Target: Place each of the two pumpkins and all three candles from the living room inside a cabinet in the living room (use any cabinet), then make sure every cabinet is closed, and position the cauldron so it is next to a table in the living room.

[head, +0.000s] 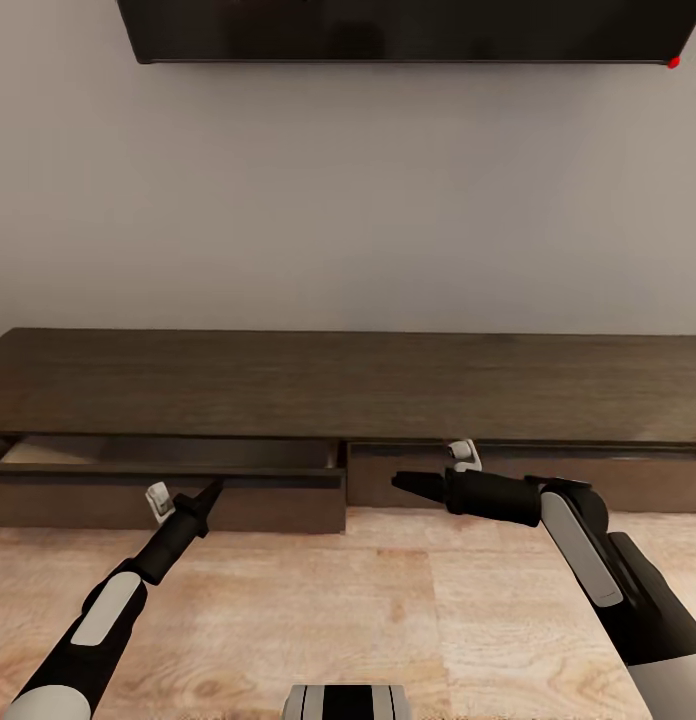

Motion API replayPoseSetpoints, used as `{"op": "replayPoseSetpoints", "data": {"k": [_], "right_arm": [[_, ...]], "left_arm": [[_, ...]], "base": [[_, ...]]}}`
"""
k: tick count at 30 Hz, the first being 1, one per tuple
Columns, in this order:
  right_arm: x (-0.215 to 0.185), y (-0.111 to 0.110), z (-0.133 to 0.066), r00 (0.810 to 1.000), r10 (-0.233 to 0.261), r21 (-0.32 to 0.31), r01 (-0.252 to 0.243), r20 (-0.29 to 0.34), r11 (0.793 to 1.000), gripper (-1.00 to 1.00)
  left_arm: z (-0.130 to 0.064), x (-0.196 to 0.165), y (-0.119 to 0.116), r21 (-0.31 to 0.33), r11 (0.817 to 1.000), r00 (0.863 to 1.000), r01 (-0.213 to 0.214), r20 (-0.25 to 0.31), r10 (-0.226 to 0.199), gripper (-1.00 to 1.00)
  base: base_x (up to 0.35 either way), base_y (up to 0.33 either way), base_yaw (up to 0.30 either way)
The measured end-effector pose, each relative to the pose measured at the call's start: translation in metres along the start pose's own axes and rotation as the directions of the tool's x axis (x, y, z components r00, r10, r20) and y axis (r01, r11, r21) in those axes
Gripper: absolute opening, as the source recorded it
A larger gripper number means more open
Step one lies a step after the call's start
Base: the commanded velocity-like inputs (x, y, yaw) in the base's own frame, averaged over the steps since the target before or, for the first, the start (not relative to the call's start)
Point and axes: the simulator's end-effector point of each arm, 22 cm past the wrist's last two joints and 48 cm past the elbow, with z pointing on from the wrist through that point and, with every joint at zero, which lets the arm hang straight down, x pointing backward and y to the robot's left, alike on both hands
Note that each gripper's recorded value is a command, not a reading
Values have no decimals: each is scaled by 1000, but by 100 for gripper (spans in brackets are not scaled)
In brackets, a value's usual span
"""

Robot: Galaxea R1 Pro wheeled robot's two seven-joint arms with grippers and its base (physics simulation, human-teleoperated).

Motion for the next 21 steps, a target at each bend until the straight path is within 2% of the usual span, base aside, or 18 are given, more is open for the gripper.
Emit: {"op": "replayPoseSetpoints", "data": {"k": [10,21], "right_arm": [[1,1,1,1000,1,-3,-1,-2,1000,100],[0,4,1,1000,2,-20,-2,0,1000,100]], "left_arm": [[0,-1,0,0,1000,1000,0,3,0,-100],[0,-2,0,0,1000,1000,0,6,0,-100]], "base": [[-140,0,0],[-63,0,0]]}}
